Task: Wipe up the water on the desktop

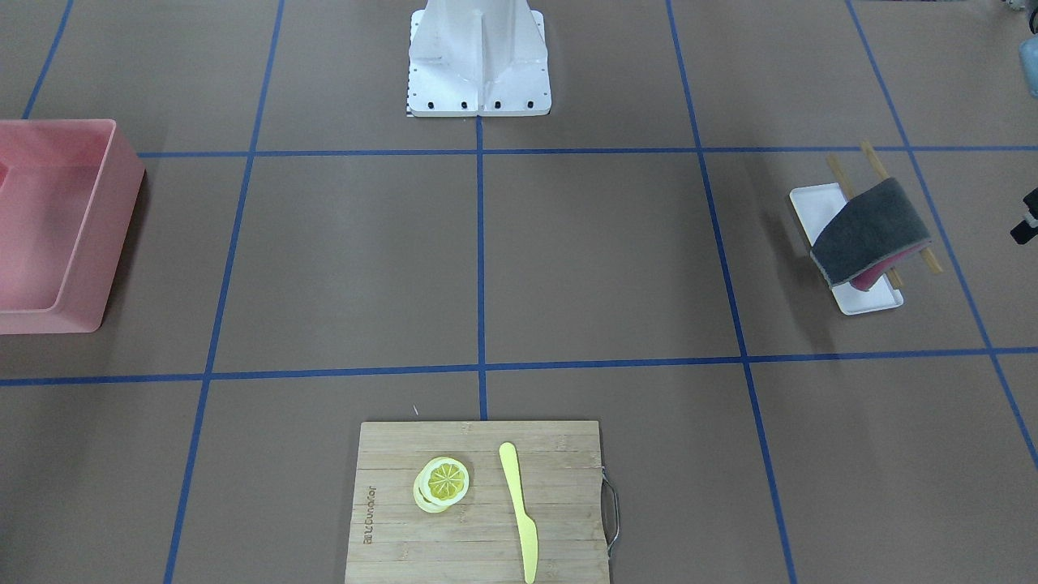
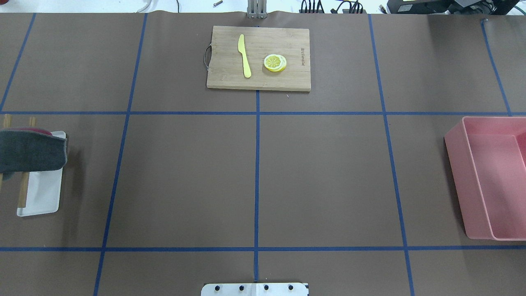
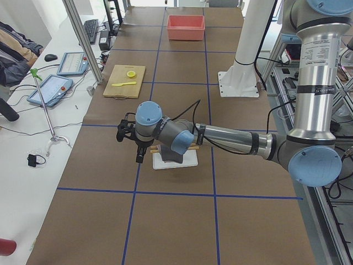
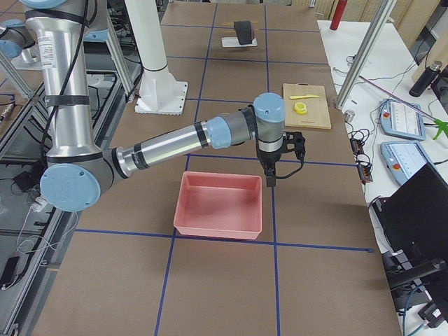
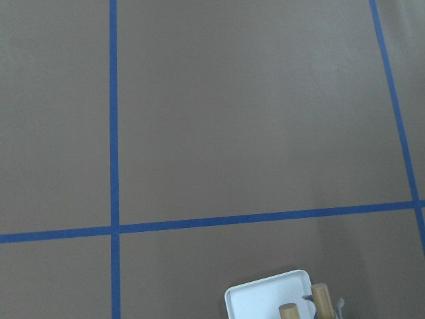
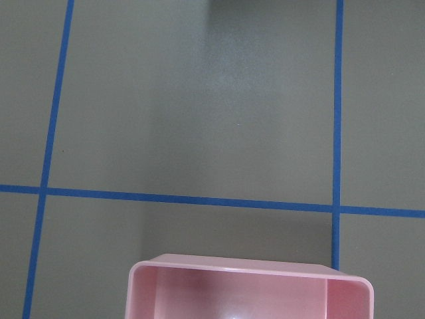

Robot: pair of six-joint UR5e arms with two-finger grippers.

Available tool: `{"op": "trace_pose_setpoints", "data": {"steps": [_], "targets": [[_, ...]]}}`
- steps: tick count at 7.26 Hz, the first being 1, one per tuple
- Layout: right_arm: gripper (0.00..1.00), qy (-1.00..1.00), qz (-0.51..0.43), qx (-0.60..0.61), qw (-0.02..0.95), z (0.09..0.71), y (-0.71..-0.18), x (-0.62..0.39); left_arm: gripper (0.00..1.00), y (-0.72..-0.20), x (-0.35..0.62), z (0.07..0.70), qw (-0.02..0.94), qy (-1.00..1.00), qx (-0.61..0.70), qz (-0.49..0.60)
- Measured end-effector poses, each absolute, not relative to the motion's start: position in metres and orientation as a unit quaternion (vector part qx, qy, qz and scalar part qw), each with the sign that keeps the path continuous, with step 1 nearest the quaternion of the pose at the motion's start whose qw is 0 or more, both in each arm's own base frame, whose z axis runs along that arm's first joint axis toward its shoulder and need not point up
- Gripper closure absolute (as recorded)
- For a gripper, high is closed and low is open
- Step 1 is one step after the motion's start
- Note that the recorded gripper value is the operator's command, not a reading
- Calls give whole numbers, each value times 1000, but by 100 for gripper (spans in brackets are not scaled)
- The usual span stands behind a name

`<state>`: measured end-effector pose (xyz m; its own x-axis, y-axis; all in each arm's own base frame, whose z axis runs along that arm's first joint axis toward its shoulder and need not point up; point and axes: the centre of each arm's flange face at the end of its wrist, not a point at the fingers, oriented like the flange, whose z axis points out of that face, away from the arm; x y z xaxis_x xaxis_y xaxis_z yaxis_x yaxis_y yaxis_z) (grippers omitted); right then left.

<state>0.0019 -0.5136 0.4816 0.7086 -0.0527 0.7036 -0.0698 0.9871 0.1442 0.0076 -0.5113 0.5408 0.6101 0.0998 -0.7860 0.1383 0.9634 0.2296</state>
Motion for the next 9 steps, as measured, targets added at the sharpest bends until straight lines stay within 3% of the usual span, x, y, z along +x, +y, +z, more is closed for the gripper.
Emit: {"op": "trace_pose_setpoints", "data": {"steps": [9], "targets": [[0, -396, -14, 89, 914, 466, -515, -12, 2, -505, 39, 526, 859, 502, 39, -93]]}}
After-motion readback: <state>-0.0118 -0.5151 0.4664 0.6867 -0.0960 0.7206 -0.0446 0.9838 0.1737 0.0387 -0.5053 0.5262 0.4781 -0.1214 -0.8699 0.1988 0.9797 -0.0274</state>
